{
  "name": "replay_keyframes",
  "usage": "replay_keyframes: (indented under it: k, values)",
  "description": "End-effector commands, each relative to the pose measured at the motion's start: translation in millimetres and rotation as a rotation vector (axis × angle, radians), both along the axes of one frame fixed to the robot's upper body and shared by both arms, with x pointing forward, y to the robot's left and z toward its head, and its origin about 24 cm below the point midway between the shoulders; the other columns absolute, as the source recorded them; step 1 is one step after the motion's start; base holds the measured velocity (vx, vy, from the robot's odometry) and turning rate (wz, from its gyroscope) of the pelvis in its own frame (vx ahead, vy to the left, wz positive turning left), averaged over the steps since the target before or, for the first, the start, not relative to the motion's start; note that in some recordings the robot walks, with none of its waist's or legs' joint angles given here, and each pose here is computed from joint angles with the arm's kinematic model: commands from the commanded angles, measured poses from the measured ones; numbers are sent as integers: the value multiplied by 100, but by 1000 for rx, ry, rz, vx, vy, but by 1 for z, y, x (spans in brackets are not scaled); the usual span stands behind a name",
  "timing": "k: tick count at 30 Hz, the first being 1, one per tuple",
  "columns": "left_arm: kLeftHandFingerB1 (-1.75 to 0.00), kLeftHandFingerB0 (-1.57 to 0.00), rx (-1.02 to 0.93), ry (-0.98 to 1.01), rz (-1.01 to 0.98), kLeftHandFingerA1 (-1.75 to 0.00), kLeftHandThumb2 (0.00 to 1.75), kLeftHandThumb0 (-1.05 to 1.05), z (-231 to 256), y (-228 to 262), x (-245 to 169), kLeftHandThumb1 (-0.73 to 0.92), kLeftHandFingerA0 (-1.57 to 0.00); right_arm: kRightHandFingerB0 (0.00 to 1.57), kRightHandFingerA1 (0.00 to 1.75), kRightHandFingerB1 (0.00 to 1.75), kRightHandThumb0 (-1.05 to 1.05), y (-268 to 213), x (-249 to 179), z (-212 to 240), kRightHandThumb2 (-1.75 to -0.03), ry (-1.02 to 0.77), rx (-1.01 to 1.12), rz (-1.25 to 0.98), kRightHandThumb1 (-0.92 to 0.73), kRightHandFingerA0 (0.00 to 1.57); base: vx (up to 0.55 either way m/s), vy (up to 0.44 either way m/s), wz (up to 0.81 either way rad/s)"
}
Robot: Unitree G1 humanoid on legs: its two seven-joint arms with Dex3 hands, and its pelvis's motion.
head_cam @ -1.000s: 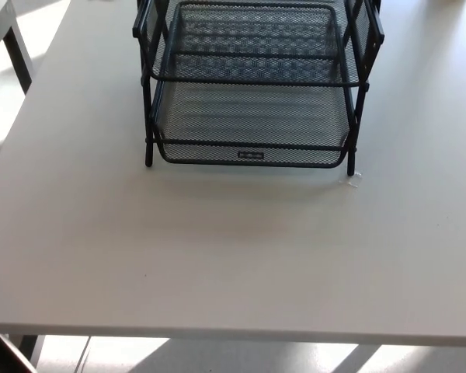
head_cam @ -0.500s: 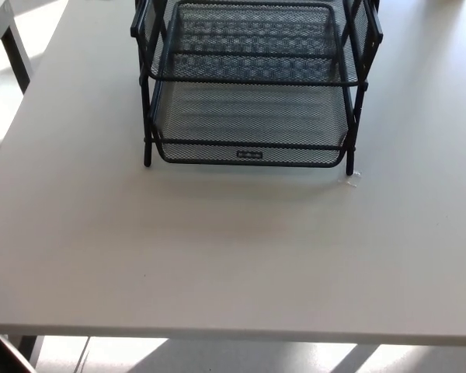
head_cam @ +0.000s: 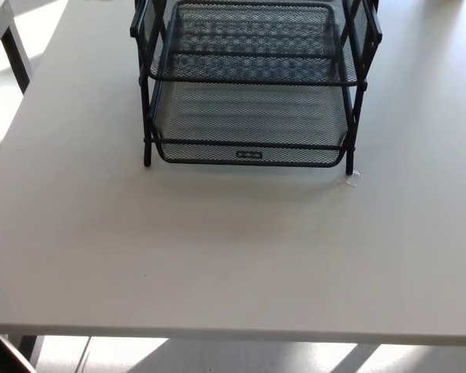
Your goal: The robot uses its right hand to grab the drawer kept on the middle of the desk and pull it out towards the robot
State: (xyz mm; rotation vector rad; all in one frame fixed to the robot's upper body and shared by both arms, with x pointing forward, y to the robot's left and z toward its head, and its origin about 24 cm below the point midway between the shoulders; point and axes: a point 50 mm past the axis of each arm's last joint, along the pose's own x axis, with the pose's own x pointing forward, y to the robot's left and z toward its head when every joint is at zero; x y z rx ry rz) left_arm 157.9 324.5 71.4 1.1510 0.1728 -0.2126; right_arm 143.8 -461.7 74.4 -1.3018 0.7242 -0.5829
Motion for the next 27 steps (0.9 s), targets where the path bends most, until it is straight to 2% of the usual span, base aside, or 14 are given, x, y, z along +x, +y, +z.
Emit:
replay_keyframes:
  k: [1, 2, 3, 4, 5, 9, 11, 13, 14, 15, 16, 17, 20, 27]
  values:
    - [-59, -79, 12, 7, -28, -86, 57, -30, 3, 0, 1, 57, -79, 12, 63, 42, -67, -1, 7, 28, -82, -76, -65, 23, -48, 26, 0, 0, 0]
    - [-59, -80, 11, 7, -28, -86, 56, -30, 3, 0, 1, 57, -80, 20, 68, 30, -64, 1, 10, 34, -58, -108, -82, 35, -60, 30, 0, 0, 0]
    - [-59, -80, 9, 4, -26, -86, 56, -30, 3, 0, 0, 57, -80, 20, 68, 30, -64, 3, 13, 40, -58, -131, -104, 50, -60, 30, 0, 0, 0]
    - [-59, -81, 14, 3, -30, -86, 57, -30, 3, 0, 1, 56, -80, 13, 63, 41, -67, 5, 16, 46, -81, -160, -113, 63, -48, 25, 0, 0, 0]
    - [-60, -81, 13, 3, -26, -86, 57, -30, 3, 0, 0, 56, -80, 15, 66, 41, -67, 7, 20, 51, -81, -179, -134, 85, -47, 30, 0, 0, 0]
    - [-62, -82, 7, -1, -21, -88, 57, -30, 2, 1, 1, 56, -80, 15, 61, 47, -68, 23, 38, 80, -80, -318, -195, 186, -45, 18, 0, 0, 0]
    - [-61, -81, 13, 7, -22, -88, 57, -31, 2, 1, 0, 56, -80, 10, 64, 50, -73, 28, 43, 87, -83, -333, -219, 218, -46, 20, 0, 0, 0]
    - [-62, -82, 14, 4, -24, -88, 57, -29, 4, 2, 1, 56, -80, 8, 73, 55, -88, 41, 54, 101, -90, -377, -248, 281, -53, 9, 0, 0, 0]
    - [-61, -81, 19, 7, -23, -87, 57, -29, 5, 2, 2, 56, -80, 6, 59, 57, -43, 48, 58, 107, -95, -388, -237, 296, -28, 4, 0, 0, 0]
    - [-61, -81, 20, 10, -20, -87, 57, -30, 5, 2, 2, 56, -80, 5, 58, 56, -43, 55, 62, 113, -95, -403, -238, 310, -29, 3, 0, 0, 0]
    - [-61, -82, 18, 1, -28, -87, 57, -29, 5, 2, 2, 55, -81, 9, 75, 55, -83, 64, 66, 118, -88, -435, -251, 336, -50, 14, 0, 0, 0]
    - [-61, -82, 18, -2, -32, -87, 57, -29, 5, 2, 2, 55, -81, 9, 75, 55, -83, 66, 67, 119, -88, -446, -255, 343, -50, 14, 0, 0, 0]
    - [-61, -82, 17, -4, -30, -87, 57, -29, 5, 3, 2, 55, -82, 20, 56, 46, -71, 99, 84, 130, -81, -502, -271, 432, -45, 22, 0, 0, 0]
    - [-62, -82, 22, 1, -32, -87, 57, -28, 6, 3, 2, 55, -81, 20, 47, 42, -66, 146, 97, 141, -78, -541, -237, 600, -45, 23, 0, 0, 0]
